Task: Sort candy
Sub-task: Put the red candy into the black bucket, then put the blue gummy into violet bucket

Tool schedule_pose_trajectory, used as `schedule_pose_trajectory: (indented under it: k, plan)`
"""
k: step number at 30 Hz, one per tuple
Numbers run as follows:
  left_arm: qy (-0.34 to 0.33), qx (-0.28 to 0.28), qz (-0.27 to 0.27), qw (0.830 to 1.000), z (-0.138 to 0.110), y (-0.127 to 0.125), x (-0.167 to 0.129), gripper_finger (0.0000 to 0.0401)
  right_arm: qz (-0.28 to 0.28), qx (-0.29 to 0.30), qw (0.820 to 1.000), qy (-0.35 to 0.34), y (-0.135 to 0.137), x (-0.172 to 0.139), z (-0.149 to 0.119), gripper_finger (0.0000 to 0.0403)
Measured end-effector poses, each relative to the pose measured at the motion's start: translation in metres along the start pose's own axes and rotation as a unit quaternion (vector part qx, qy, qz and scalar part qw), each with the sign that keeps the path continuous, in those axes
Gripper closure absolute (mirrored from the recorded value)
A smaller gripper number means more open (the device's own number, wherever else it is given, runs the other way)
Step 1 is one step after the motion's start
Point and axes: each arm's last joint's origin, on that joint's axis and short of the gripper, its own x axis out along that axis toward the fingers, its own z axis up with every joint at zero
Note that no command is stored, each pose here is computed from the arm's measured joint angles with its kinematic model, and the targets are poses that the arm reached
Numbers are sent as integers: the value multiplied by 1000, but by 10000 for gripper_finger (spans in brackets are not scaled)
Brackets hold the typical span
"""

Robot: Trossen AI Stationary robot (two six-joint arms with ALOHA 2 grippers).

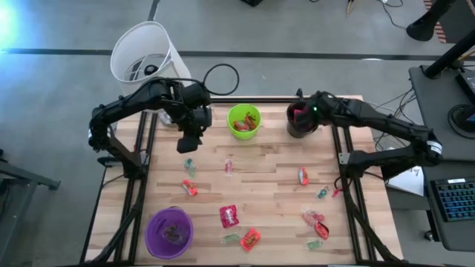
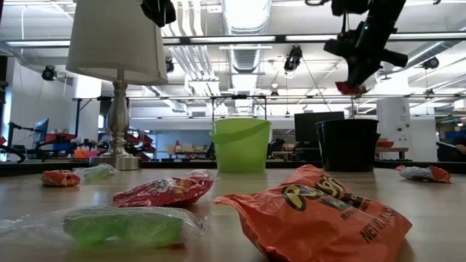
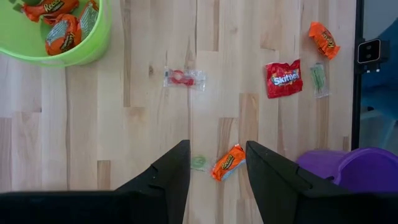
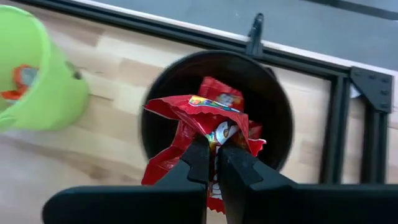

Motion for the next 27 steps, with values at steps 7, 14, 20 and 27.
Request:
schedule_pose_trajectory:
  k: [7,14,20,27]
  plan:
    - [0,0,0,1000,0,0,0,264,-22,-21,999,8,-7,15,10,359]
    - [0,0,1,1000,0,0,0,264,-31,-44,998,15,-5,27,15,294]
    - [0,-10,1,1000,0,0,0,264,-23,-37,999,-4,-1,18,26,255]
    - [0,-32,1,999,0,0,0,264,5,-36,998,-51,3,-8,49,250]
